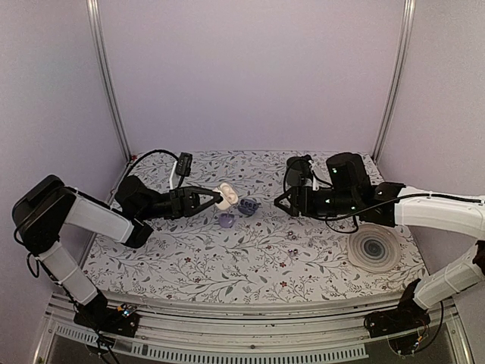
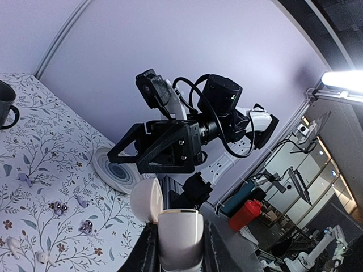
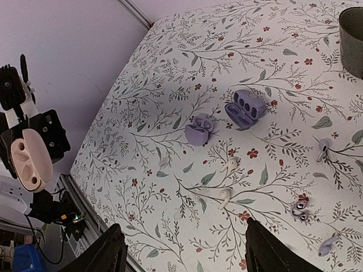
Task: Insert the wireless bluetooth earbuds into the charging case
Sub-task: Pick up the right earbud from the center of the board.
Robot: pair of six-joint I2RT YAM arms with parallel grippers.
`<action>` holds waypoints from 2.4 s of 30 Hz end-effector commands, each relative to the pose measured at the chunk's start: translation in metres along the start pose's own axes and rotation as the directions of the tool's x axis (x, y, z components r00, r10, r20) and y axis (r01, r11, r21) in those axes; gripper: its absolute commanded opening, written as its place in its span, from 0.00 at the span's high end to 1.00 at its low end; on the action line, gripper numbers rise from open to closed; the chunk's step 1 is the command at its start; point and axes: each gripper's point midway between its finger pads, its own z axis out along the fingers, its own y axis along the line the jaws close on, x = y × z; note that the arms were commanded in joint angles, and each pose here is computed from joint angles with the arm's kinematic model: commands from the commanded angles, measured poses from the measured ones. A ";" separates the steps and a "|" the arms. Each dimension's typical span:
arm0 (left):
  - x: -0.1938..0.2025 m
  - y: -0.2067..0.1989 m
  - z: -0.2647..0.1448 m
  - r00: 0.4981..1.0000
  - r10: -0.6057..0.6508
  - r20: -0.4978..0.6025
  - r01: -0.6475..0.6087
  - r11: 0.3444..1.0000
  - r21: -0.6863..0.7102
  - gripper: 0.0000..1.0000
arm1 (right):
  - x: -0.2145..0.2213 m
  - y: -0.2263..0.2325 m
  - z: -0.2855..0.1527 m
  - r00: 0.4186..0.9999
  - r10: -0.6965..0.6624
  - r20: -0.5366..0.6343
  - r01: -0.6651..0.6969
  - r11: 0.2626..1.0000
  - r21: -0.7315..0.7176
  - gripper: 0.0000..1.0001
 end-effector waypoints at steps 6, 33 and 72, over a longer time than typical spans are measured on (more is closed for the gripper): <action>0.002 -0.002 0.001 0.999 0.025 -0.035 -0.024 0.999 0.022 1.00 | 0.006 -0.020 0.005 0.999 0.032 -0.038 -0.029 0.997 0.073 0.26; 0.014 -0.006 -0.046 1.000 0.013 -0.001 -0.013 1.000 0.021 1.00 | 0.100 -0.042 0.147 0.893 -0.120 -0.434 0.196 0.971 0.136 0.53; 0.008 0.012 -0.050 0.996 0.084 -0.023 -0.087 0.979 -0.184 1.00 | 0.119 -0.062 0.159 0.823 -0.192 -0.535 0.377 0.889 0.259 0.68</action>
